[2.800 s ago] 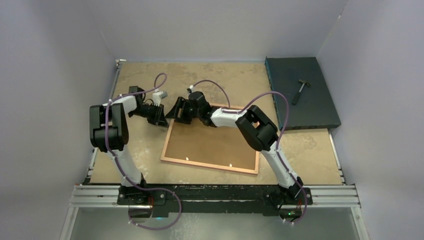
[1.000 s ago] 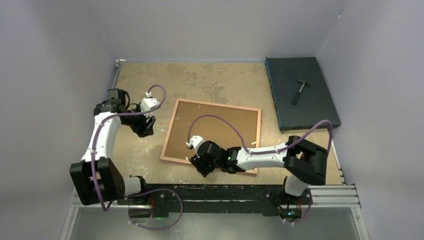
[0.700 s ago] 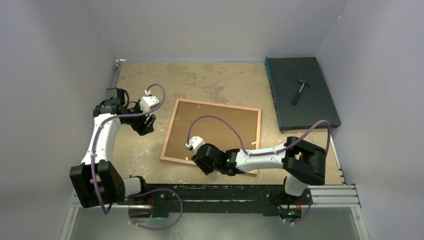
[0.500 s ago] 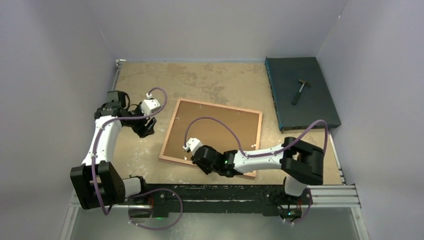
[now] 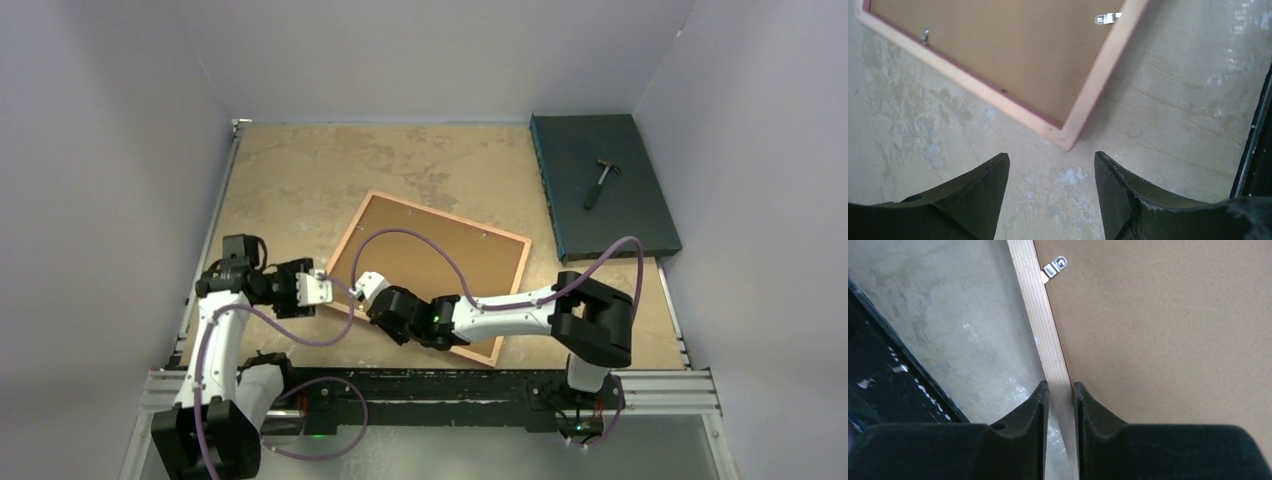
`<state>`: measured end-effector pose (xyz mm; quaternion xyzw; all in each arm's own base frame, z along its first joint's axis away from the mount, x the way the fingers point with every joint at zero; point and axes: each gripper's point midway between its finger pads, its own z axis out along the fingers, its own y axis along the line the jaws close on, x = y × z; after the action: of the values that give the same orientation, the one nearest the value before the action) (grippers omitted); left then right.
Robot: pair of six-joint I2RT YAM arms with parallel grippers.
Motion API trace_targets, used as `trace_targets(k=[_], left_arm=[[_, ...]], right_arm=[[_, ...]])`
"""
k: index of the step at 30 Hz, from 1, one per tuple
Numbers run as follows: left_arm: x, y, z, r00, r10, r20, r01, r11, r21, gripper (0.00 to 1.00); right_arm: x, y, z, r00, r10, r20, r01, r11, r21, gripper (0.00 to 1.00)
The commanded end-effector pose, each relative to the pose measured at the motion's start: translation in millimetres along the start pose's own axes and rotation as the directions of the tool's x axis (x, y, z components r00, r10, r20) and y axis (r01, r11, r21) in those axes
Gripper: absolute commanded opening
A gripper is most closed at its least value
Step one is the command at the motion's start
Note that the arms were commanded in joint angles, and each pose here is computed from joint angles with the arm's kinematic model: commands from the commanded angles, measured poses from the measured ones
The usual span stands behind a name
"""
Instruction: Put the photo into the frame
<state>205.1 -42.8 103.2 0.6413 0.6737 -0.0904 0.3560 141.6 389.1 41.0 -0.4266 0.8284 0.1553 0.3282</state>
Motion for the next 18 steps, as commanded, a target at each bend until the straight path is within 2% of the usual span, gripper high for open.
trace_targets(k=[1, 6, 12, 18], left_arm=[[-1.5, -11.9, 7.8, 0.953, 0.301, 0.024, -0.300, 0.954, -0.017, 0.62], [-3.1, -8.1, 11.6, 0.887, 0.462, 0.003, -0.460, 0.883, -0.091, 0.61], [-6.3, -9.8, 18.0, 0.797, 0.603, 0.008, -0.599, 0.793, -0.110, 0.63], [-23.6, -1.0, 23.4, 0.642, 0.767, 0.014, -0.748, 0.630, -0.212, 0.62]], right_arm=[[-56.0, 4.1, -5.2, 0.991, 0.039, 0.128, -0.037, 0.999, -0.017, 0.00], [-71.9, 0.9, -7.9, 0.985, 0.082, 0.155, -0.074, 0.996, -0.053, 0.00], [-91.1, -4.9, -14.7, 0.977, 0.115, 0.182, -0.097, 0.990, -0.103, 0.00], [-113.3, -7.3, -24.6, 0.970, 0.127, 0.209, -0.099, 0.985, -0.137, 0.00]])
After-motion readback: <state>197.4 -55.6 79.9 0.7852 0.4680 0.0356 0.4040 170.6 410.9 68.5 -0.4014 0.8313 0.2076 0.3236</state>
